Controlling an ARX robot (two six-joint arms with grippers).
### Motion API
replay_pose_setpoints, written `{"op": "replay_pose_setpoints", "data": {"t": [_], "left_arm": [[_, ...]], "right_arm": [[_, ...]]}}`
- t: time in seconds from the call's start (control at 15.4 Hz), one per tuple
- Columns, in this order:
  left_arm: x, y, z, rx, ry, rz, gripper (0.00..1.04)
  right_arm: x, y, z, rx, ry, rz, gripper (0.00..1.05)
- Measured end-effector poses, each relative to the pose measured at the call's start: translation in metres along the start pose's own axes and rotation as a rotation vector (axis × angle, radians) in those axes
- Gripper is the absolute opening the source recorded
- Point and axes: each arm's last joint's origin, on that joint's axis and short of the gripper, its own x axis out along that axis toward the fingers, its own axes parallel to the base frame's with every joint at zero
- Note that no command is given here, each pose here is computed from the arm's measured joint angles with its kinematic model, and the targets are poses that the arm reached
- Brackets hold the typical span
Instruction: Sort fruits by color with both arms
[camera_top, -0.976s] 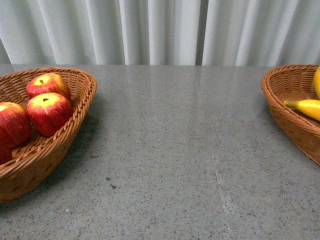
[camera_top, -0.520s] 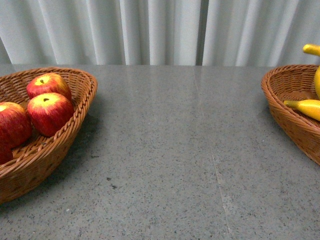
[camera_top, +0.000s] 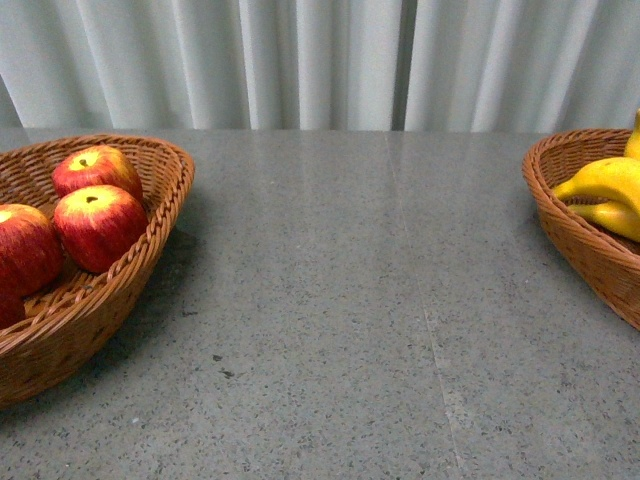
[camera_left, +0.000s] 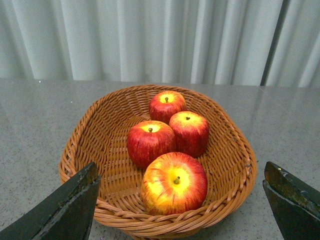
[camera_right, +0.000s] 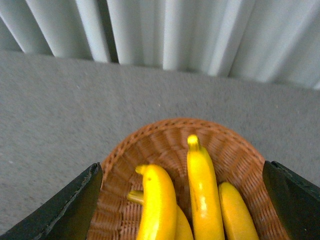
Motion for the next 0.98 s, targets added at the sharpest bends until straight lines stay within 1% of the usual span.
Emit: {"op": "replay_pose_setpoints", "data": {"t": [0.13,0.2,0.33,0.46,0.52,0.59,0.65,0.72,0.78,0.85,0.91,0.98], "left_arm": [[0.000,0.000,0.000,0.000,0.000,0.000,0.98],[0.000,0.000,0.000,0.000,0.000,0.000,0.98],[0.000,0.000,0.000,0.000,0.000,0.000,0.98],[0.000,0.000,0.000,0.000,0.000,0.000,0.98],[0.000,0.000,0.000,0.000,0.000,0.000,0.98],[0.000,0.000,0.000,0.000,0.000,0.000,0.98],[0.000,0.000,0.000,0.000,0.000,0.000,0.98],[0.000,0.000,0.000,0.000,0.000,0.000,0.98],[0.000,0.000,0.000,0.000,0.000,0.000,0.98],[0.000,0.000,0.000,0.000,0.000,0.000,0.98],[0.000,0.000,0.000,0.000,0.000,0.000,0.98],[0.000,0.000,0.000,0.000,0.000,0.000,0.98]], "right_arm": [[-0.034,0.016,0.021,-0.019,-0.127,0.041,0.98],[-0.057,0.026,0.025,-0.022,-0.181,0.062,0.98],[-0.094,0.040,0.017,-0.024,-0.246,0.078,0.98],[-0.132,0.054,-0.010,-0.001,-0.274,0.082,0.98],[-0.143,0.060,-0.016,0.005,-0.314,0.038,0.94],[-0.168,0.068,-0.039,0.027,-0.362,-0.085,0.79],[-0.181,0.071,-0.064,0.039,-0.364,-0.131,0.68],[-0.190,0.074,-0.096,0.051,-0.334,-0.162,0.55],[-0.192,0.076,-0.116,0.050,-0.340,-0.161,0.46],[-0.192,0.078,-0.131,0.048,-0.362,-0.161,0.37],[-0.190,0.078,-0.142,0.047,-0.382,-0.162,0.26],[-0.187,0.079,-0.150,0.046,-0.384,-0.162,0.19]]}}
